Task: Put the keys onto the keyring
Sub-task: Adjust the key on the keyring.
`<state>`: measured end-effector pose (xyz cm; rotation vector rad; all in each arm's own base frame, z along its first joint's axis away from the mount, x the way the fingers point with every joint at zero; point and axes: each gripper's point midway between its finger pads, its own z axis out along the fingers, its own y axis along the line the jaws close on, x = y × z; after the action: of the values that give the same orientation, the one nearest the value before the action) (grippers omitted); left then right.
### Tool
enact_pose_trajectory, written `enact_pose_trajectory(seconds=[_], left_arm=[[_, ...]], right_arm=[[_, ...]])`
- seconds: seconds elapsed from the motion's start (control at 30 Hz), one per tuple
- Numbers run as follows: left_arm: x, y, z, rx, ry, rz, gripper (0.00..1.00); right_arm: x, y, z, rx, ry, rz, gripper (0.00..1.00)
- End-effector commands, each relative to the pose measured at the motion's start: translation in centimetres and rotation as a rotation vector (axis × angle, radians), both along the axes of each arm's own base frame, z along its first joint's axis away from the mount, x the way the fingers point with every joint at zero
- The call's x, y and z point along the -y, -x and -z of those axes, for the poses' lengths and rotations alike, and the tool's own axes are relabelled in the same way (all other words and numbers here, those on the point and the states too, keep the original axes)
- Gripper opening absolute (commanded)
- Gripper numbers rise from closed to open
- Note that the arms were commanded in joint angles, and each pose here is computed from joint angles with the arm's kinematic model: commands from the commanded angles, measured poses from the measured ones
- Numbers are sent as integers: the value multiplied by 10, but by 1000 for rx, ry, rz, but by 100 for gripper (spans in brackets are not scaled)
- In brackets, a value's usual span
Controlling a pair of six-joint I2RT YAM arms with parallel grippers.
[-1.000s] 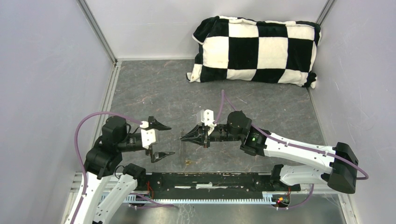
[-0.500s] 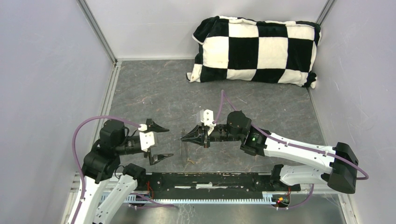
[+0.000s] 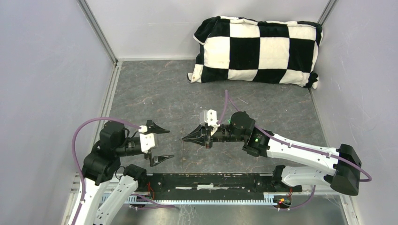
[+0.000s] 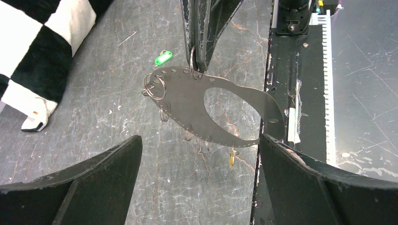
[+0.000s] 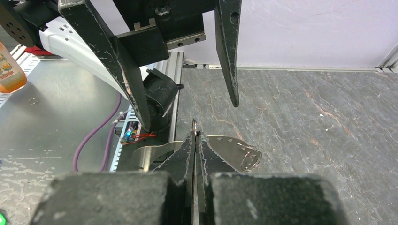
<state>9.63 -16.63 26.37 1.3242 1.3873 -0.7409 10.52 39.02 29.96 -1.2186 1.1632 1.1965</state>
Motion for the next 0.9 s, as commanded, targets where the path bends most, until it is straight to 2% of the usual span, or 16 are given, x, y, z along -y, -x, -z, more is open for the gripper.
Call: enact_pose_trajectory(seconds=[0.0, 0.53, 0.87], left_arm=[[2, 3, -17, 20, 33, 3, 100], [4, 8, -16, -49, 55, 12, 98], [4, 10, -13, -17, 52, 27, 98]], right_arm=[[5, 2, -29, 41, -101, -2, 0], [7, 1, -33, 38, -124, 0, 0], [7, 7, -35, 29, -161, -30, 0]])
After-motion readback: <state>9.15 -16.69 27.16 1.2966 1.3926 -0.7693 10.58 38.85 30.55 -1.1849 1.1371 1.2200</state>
